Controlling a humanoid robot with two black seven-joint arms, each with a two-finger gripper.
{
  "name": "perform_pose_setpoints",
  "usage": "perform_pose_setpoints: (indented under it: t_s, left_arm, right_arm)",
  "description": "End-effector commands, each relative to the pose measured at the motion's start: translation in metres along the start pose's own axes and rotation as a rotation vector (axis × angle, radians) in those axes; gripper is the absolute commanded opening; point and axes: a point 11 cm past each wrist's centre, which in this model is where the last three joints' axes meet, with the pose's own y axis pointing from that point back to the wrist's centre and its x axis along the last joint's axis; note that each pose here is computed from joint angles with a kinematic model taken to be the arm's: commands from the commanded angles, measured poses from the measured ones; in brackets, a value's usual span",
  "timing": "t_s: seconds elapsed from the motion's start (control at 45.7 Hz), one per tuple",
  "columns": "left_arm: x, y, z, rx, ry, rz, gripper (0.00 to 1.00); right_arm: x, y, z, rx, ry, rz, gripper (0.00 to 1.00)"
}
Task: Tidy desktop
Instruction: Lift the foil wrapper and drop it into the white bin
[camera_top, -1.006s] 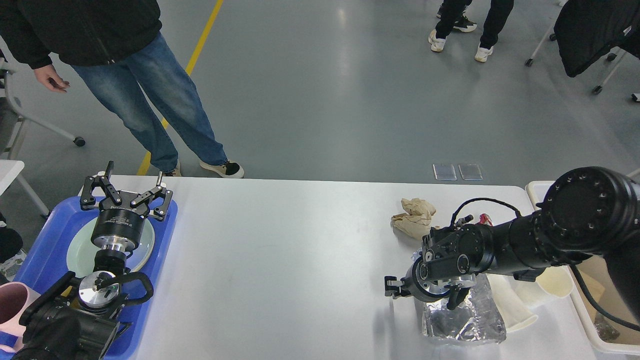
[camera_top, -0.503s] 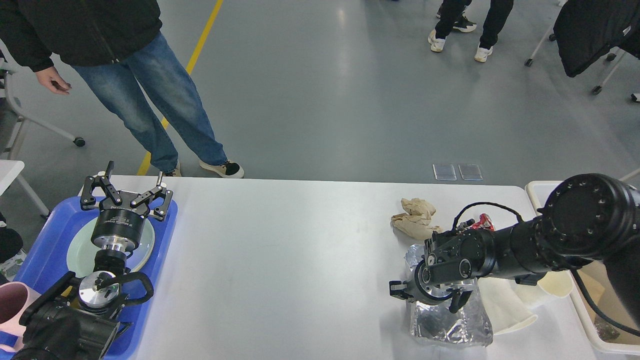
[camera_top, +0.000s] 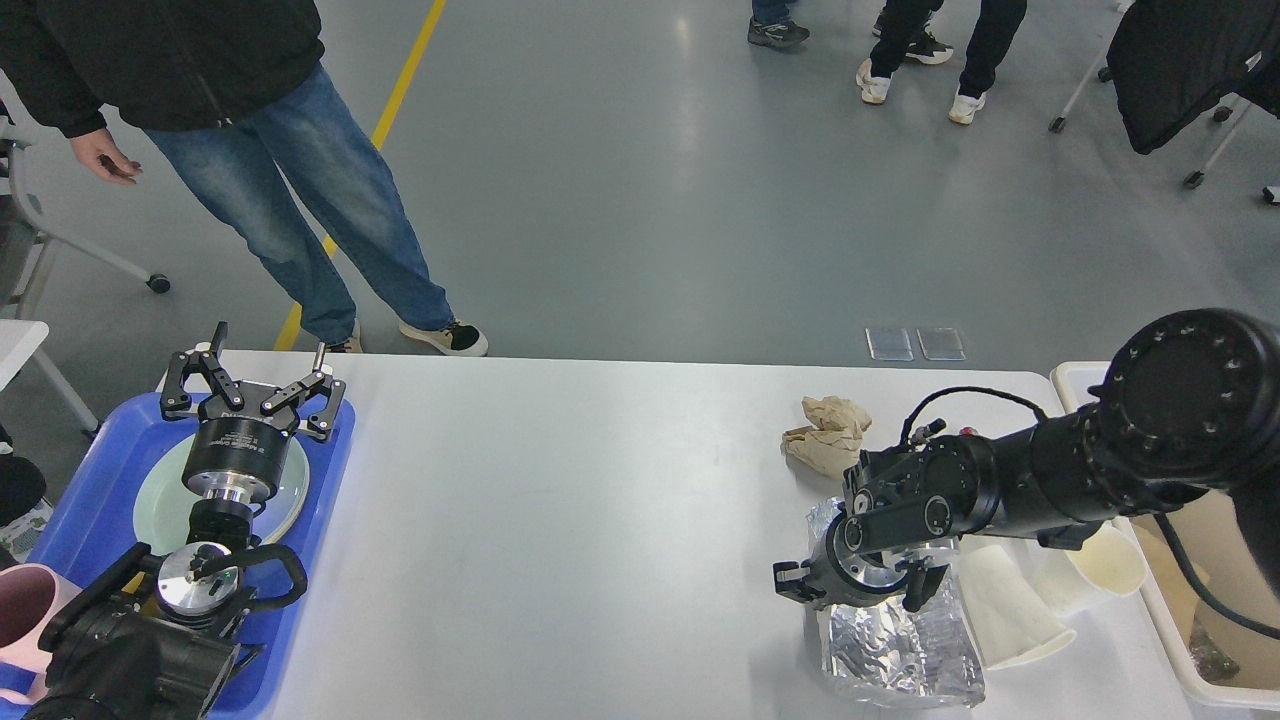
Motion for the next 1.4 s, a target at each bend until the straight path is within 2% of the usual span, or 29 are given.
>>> perform_pose_setpoints:
  t_s: [0.0,0.262,0.59,0.787,0.896,1.137,1.377]
  left_arm:
    - [0.0,0.0,0.0,0.0,0.0,0.0,0.96]
    - [0.0,0.0,0.0,0.0,0.0,0.0,0.96]
    - [0.0,0.0,0.0,-0.001,0.0,0.002,0.96]
    - [0.0,0.0,0.0,0.0,0.0,0.0,0.96]
    - [0.0,0.0,0.0,0.0,-0.001,0.001,0.96]
    - [0.0,0.0,0.0,0.0,0.0,0.0,0.96]
    - [0.0,0.0,0.0,0.0,0.0,0.0,0.96]
  right_arm:
    - [0.011,0.023,-0.005,0.013,-0.012,-0.043,0.0]
    - [0.036,0.104,0.0,0.05,-0.007,-0.138,0.0]
    - [0.046,0.213,0.033,0.001,-0.015,-0.008,0.0]
    - [0.042,0.261,0.049,-0.044,-0.021,0.035,0.0]
    - [0.041,0.268,0.057,-0.074,-0.033,0.051,0.0]
    - [0.041,0.26,0.079,-0.123,-0.113,0.046,0.0]
    - [0.059,0.251,0.138,-0.225,-0.265,0.141,0.0]
